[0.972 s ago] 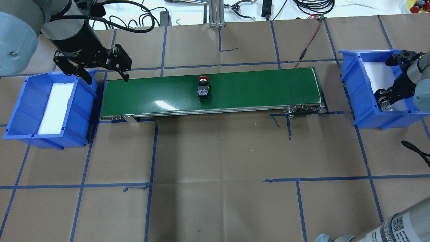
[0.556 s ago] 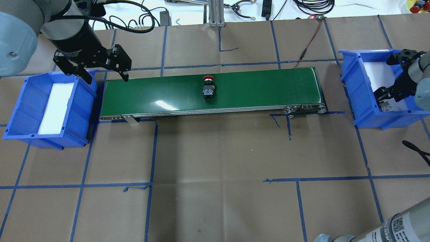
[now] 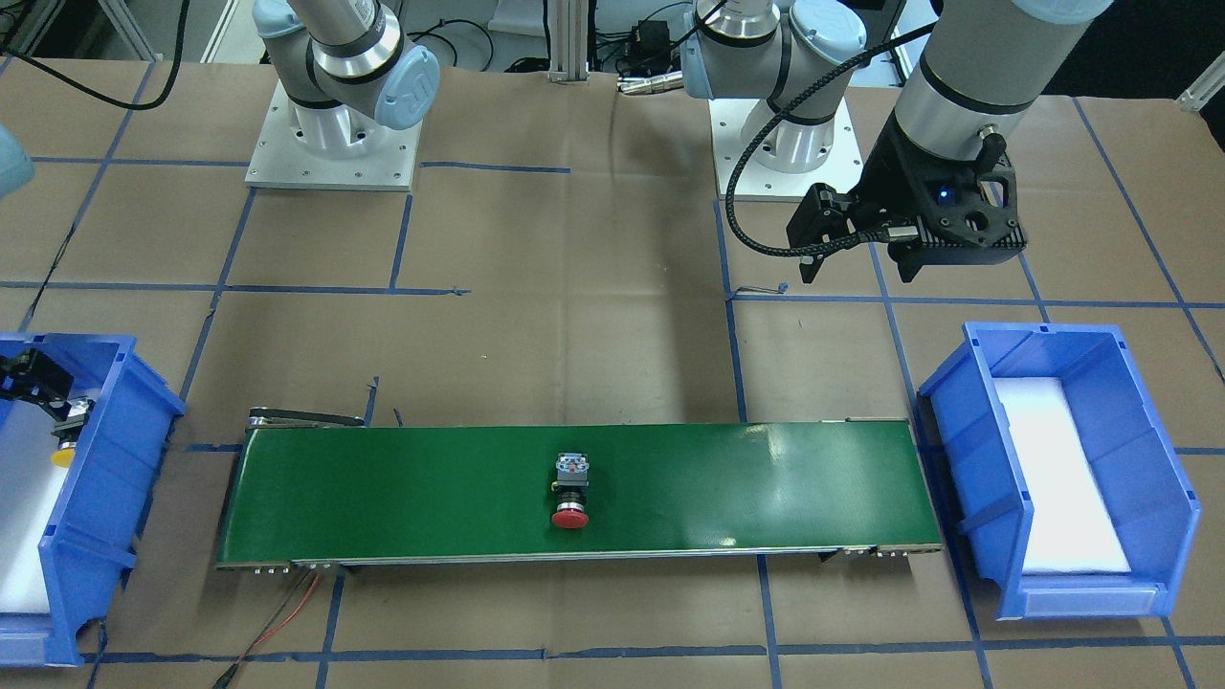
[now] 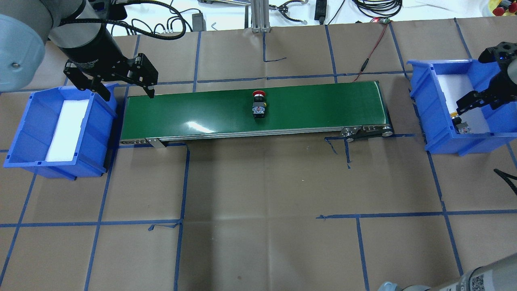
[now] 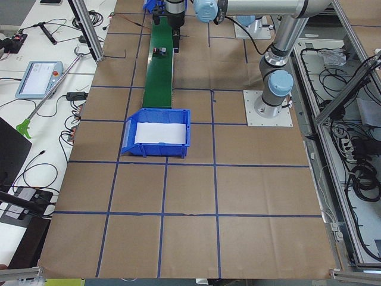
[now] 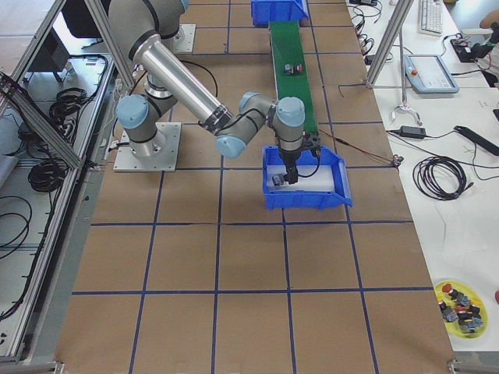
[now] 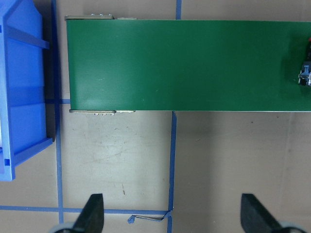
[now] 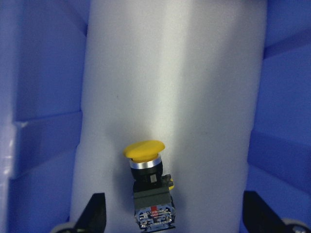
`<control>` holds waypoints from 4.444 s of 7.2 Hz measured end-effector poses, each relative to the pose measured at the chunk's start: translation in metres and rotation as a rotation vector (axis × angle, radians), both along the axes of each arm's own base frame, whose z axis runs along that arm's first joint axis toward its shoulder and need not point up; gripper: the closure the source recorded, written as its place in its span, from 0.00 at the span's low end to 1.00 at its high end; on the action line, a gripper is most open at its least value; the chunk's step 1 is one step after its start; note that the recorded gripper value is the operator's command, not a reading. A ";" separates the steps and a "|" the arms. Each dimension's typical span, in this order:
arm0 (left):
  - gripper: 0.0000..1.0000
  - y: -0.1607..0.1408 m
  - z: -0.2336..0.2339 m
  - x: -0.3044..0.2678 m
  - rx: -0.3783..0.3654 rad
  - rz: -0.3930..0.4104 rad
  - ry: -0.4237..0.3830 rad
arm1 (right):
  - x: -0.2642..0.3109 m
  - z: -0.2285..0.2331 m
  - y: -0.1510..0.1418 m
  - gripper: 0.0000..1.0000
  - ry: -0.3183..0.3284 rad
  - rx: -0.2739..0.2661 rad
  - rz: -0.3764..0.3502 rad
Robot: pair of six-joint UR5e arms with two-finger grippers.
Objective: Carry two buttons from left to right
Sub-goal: 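Lower the yellow button onto the foam and open the right gripper, then move the right gripper back over the conveyor toward the red button, then lower the right gripper onto the red button and grasp it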
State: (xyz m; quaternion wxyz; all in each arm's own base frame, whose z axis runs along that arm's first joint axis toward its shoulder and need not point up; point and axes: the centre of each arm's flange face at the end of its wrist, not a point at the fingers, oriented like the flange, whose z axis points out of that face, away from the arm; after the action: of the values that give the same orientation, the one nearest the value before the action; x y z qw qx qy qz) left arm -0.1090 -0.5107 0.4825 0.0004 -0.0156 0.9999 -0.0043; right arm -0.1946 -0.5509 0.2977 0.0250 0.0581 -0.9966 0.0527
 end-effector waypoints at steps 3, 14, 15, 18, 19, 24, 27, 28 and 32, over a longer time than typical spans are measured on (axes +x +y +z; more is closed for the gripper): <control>0.00 0.000 0.000 0.000 0.001 0.001 0.000 | 0.014 0.094 0.009 0.00 -0.028 0.045 0.017; 0.00 -0.001 -0.001 0.001 0.002 0.006 -0.001 | 0.334 0.118 -0.018 0.00 -0.099 -0.087 -0.156; 0.00 -0.001 -0.001 0.000 0.001 0.006 -0.001 | 0.342 0.101 -0.015 0.00 -0.106 -0.113 -0.143; 0.00 -0.001 -0.001 0.000 0.001 0.008 -0.001 | 0.354 0.052 -0.020 0.00 -0.156 -0.068 -0.125; 0.00 -0.001 0.000 0.000 0.001 0.008 -0.001 | 0.356 0.042 -0.026 0.00 -0.162 -0.055 -0.124; 0.00 -0.001 0.000 0.000 0.000 0.007 -0.001 | 0.379 0.005 -0.063 0.01 -0.144 -0.017 -0.111; 0.00 -0.001 -0.001 0.001 0.001 0.007 -0.001 | 0.380 -0.022 -0.070 0.04 -0.138 0.024 -0.116; 0.00 -0.002 0.000 0.000 0.001 0.007 -0.001 | 0.381 -0.029 -0.073 0.04 -0.137 0.030 -0.116; 0.00 -0.002 -0.001 0.001 0.001 0.008 -0.001 | 0.378 -0.054 -0.084 0.89 -0.109 0.045 -0.114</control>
State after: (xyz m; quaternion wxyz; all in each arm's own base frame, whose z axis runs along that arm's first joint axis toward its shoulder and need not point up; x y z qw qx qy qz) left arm -0.1082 -0.5123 0.4818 0.0011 -0.0195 0.9998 -0.0037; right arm 0.1837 -0.6353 0.2442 -0.0277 -0.0012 -0.9991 0.0316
